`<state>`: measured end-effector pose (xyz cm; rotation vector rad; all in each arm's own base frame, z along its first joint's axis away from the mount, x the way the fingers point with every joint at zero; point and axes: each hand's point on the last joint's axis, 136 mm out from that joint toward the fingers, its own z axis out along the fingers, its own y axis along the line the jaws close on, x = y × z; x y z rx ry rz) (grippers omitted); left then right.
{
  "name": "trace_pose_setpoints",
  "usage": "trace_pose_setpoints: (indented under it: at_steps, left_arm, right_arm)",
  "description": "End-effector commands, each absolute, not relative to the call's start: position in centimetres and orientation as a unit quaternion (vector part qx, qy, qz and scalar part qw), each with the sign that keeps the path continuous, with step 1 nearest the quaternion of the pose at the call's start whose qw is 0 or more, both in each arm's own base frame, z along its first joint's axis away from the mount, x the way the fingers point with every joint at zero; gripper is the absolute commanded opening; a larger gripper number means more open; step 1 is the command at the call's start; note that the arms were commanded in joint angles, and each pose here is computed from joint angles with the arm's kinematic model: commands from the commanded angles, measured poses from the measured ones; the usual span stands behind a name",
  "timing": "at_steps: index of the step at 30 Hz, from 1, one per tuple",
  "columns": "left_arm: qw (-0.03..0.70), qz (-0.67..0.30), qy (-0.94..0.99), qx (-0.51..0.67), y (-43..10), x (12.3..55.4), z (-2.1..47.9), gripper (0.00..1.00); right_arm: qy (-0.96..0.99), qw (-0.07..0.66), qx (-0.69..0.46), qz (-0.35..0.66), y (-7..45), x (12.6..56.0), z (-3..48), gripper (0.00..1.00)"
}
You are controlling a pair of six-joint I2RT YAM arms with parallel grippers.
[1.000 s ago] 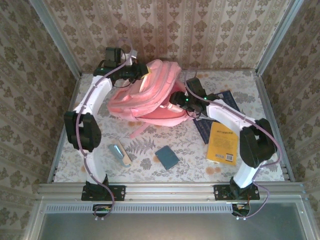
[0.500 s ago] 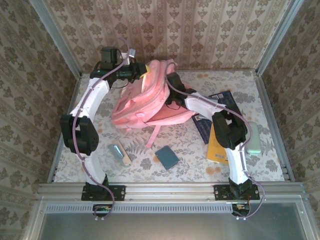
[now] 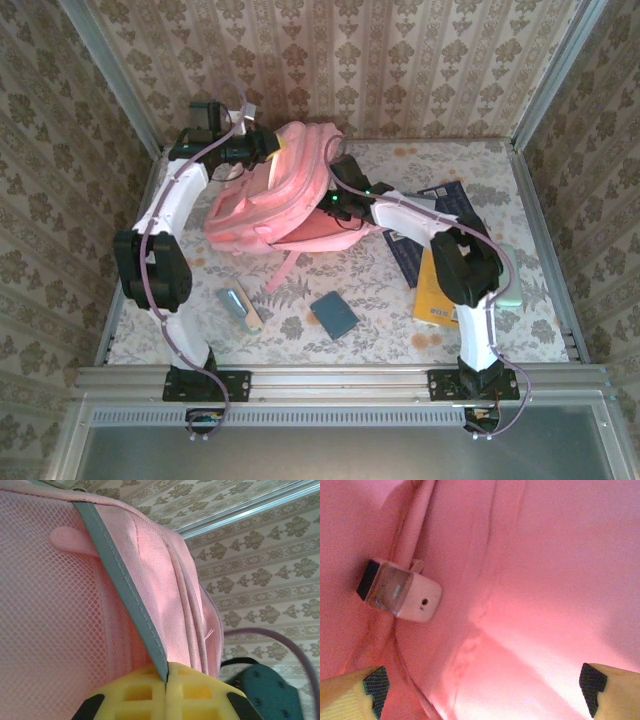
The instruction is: Pack the student bag
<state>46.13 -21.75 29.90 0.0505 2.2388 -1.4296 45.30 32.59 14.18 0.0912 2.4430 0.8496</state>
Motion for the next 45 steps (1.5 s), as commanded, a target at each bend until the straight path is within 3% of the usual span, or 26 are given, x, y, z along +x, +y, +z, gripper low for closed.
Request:
trace_pose_setpoints:
  at_steps: [1,14,22,32,41,45]
  left_arm:
    - [0.313,-0.494,0.808,0.067,-20.6,44.9,34.0,0.00]
    - [0.302,-0.403,0.861,0.066,-20.6,43.3,28.6,0.00]
    - [0.307,-0.341,0.887,0.057,-18.7,45.0,26.5,0.00]
    - [0.262,-0.381,0.886,0.036,-21.0,43.8,23.7,0.00]
    - [0.258,-0.392,0.883,0.023,-20.0,43.9,22.1,0.00]
    - [0.255,-0.399,0.880,0.023,-20.2,43.7,21.8,0.00]
  right_arm:
    - [0.902,0.325,0.013,0.282,29.6,44.1,18.6,1.00]
    - [0.933,0.352,0.043,0.069,17.7,37.6,18.7,0.99]
    - [0.943,0.288,-0.079,0.146,22.4,32.6,16.7,0.99]
    - [0.951,0.133,-0.279,0.024,26.7,21.3,9.2,1.00]
    - [0.941,0.104,-0.322,-0.016,29.9,17.3,6.4,1.00]
    - [0.943,0.100,-0.314,-0.046,29.5,17.6,5.0,1.00]
